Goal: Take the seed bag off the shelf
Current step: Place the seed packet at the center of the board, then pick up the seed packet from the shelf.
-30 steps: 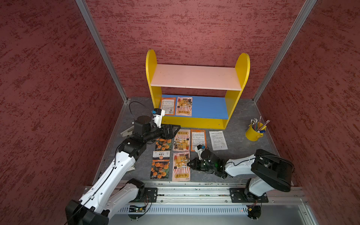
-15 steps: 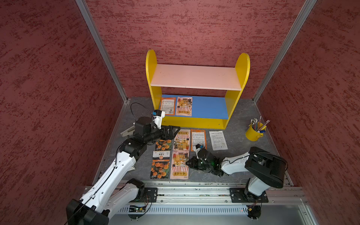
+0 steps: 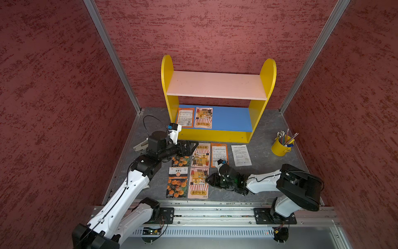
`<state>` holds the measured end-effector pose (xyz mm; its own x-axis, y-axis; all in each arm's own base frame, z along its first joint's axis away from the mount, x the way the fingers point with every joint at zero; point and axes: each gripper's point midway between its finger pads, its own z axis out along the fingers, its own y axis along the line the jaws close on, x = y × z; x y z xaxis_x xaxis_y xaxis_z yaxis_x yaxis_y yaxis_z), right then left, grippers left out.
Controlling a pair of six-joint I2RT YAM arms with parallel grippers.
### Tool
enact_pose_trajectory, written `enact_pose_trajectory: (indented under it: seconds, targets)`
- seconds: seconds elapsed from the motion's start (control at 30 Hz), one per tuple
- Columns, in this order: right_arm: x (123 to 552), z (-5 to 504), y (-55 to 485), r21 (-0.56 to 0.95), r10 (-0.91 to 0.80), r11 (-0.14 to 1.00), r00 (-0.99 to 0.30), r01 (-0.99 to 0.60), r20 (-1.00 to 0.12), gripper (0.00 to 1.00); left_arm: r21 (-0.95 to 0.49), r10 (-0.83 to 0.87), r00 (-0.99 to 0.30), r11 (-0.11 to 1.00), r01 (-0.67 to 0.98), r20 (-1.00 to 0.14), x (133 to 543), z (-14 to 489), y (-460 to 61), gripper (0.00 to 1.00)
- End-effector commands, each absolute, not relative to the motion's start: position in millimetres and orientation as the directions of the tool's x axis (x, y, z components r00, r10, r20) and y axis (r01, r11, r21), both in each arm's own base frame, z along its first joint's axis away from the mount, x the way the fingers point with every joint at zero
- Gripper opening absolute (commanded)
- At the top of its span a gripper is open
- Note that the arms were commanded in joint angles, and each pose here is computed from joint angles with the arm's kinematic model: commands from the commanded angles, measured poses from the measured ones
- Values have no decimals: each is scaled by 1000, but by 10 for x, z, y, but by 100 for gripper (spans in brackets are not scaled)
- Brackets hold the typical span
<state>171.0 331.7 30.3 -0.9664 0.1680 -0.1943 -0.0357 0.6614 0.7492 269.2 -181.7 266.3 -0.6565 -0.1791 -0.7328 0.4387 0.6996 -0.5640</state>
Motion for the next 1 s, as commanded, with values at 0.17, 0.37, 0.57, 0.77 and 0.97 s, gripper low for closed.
enact_pose_trajectory:
  seconds: [0.17, 0.37, 0.57, 0.77, 0.97]
  targets:
    - [1584, 436, 2788, 656, 118, 742, -937, -136, -328, 38, -538, -179, -639, 728, 426, -748, 2649, 2669, -1709, 100]
    - [1579, 979, 2681, 661, 18, 686, -902, -303, -432, 65, -540, -180, -639, 725, 427, -748, 2640, 2620, -1704, 100]
    - [1601, 1345, 2637, 644, -9, 662, -864, -382, -503, 80, -546, -178, -649, 723, 424, -740, 2662, 2596, -1716, 100]
    - [1701, 1547, 2675, 635, -7, 649, -837, -420, -547, 96, -544, -177, -657, 732, 410, -733, 2782, 2598, -1737, 100]
    - [1928, 1790, 2646, 550, -21, 692, -774, -468, -633, 98, -553, -179, -667, 729, 405, -724, 2911, 2633, -1790, 100]
